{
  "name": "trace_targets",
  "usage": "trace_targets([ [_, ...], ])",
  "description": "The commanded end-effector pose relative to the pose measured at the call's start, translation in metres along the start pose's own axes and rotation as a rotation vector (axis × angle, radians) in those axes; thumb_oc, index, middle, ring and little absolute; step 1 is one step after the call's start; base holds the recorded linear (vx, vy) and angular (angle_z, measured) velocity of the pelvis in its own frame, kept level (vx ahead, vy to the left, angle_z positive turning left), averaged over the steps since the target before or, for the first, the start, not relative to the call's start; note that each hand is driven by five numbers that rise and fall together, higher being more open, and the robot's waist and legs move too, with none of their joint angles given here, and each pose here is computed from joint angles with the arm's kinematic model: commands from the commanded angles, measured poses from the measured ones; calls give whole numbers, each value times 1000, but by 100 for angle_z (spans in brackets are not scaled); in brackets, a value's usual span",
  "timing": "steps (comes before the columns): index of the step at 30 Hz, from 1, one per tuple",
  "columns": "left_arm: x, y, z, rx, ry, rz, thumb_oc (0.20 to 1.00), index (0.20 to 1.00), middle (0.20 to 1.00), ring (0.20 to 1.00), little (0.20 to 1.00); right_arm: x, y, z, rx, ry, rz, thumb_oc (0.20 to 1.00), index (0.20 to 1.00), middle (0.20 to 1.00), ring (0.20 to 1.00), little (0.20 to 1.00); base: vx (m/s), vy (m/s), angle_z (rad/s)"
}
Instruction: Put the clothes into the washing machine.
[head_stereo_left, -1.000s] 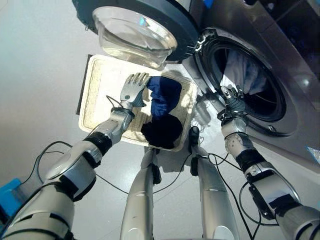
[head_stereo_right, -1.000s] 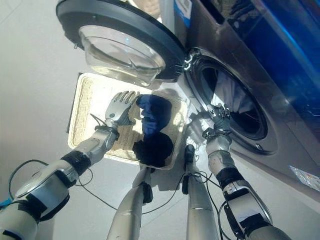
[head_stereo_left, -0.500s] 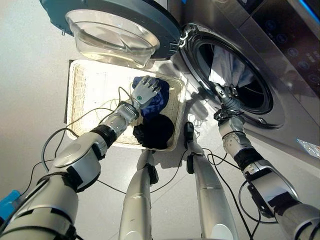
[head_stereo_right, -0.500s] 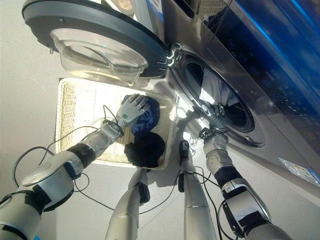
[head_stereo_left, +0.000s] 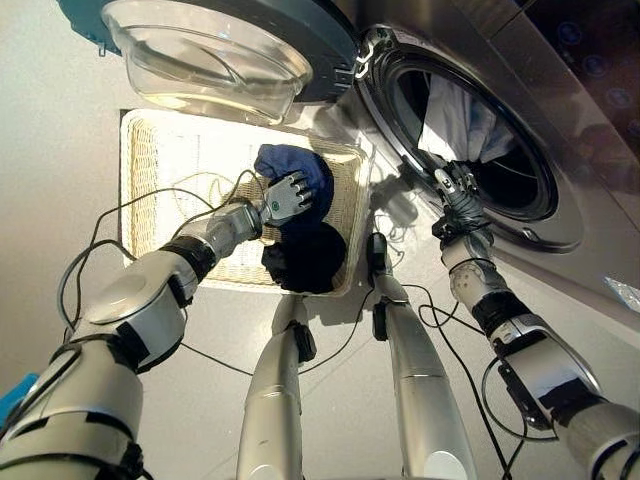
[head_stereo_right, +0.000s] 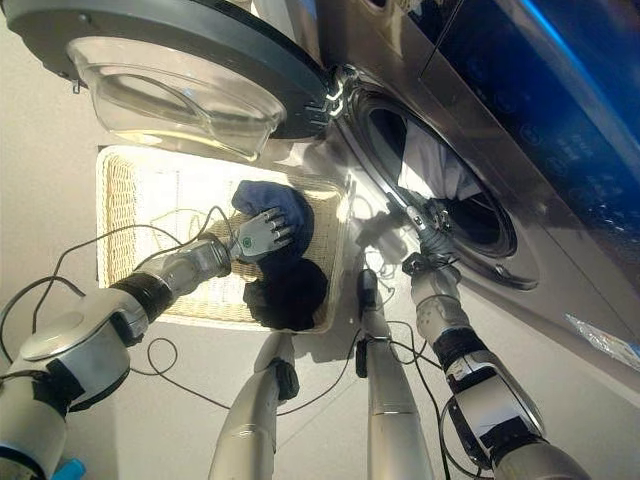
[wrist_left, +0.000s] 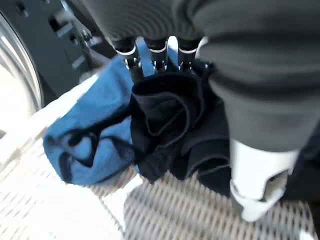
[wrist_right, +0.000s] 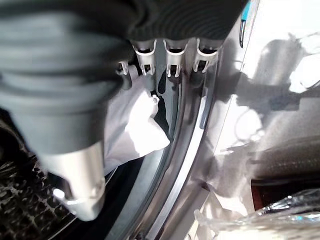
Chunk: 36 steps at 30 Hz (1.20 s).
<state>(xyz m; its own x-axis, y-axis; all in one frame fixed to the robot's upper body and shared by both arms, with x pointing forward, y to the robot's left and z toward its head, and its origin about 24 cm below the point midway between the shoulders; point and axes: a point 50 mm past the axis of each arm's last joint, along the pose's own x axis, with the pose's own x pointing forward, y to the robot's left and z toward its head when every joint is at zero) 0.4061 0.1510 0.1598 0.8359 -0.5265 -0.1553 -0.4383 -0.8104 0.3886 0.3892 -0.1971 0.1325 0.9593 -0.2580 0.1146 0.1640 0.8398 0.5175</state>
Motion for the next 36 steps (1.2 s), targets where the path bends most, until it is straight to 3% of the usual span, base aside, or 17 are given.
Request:
trace_targets([
  [1,-3,0,-28,79,79,-71,1000,1000,1000,1000,1000,2,8,19,79,-90,48,1000,1000,1000,1000,1000,0,0,0],
  [13,-1,13,-55,185,139,-37,1000,1000,1000,1000,1000,-8,32,22,171,-121,145,1000,1000,1000,1000,1000,0,1,0],
  [21,-4,38,-69,227,114,292,1000,1000,1000,1000,1000,-11,30,17,183,-95,118,1000,1000,1000,1000,1000,0,0,0],
  [36,-16,18,-63,173,109,306,1000,1000,1000,1000,1000,-19,13,1,191,-53,117,1000,1000,1000,1000,1000,0,0,0],
])
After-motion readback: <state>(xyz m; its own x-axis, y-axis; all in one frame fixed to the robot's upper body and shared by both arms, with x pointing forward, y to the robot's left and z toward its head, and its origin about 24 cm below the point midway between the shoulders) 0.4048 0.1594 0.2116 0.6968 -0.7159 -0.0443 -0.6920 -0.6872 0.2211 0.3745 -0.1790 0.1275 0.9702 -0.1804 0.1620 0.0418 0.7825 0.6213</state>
